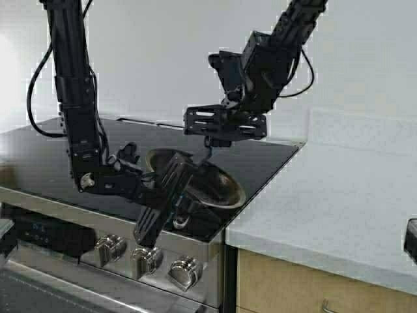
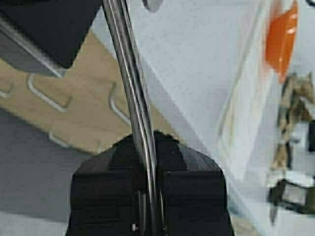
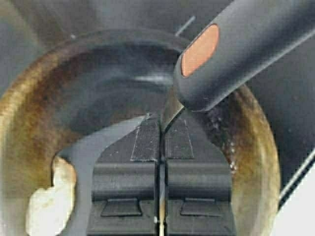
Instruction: Add oil to the pan and cook the shrimp and serve it
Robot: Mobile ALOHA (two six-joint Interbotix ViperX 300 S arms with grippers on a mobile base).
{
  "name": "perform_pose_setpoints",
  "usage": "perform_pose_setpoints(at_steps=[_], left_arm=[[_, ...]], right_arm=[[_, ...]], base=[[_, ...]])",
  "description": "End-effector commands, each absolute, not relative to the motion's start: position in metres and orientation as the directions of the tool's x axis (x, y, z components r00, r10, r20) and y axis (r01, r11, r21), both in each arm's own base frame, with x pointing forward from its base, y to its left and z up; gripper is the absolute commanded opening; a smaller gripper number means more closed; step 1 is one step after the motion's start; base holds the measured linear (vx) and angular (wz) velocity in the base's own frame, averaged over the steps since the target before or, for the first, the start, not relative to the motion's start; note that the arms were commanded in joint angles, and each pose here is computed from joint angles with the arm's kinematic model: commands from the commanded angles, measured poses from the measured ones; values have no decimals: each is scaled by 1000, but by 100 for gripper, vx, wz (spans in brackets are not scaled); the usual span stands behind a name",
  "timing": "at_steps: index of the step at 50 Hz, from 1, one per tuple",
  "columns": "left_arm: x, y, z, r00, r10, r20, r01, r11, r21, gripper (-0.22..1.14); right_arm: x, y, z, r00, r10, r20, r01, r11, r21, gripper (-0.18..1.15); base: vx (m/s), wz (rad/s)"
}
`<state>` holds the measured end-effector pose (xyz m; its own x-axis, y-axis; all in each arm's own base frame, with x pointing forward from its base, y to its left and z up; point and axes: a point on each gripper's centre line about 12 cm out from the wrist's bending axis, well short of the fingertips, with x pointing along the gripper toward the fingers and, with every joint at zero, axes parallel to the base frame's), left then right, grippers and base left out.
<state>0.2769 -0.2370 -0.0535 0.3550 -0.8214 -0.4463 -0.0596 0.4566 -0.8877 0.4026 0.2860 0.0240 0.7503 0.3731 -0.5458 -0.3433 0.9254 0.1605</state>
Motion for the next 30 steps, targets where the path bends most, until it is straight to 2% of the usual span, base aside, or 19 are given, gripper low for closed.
perform_pose_setpoints(at_steps=[1,30], left_arm=[[282,-247,-39,355,-848,-394,16,427,-904,3],[280,-247,-41,351,-847,-400,12,431,-902,3]], right_arm=[[412,293,59,776,400,-487,-366,915,169,8],[426,287,79,787,398,-472,-371,916,154,8]], base=[[0,0],[0,0]])
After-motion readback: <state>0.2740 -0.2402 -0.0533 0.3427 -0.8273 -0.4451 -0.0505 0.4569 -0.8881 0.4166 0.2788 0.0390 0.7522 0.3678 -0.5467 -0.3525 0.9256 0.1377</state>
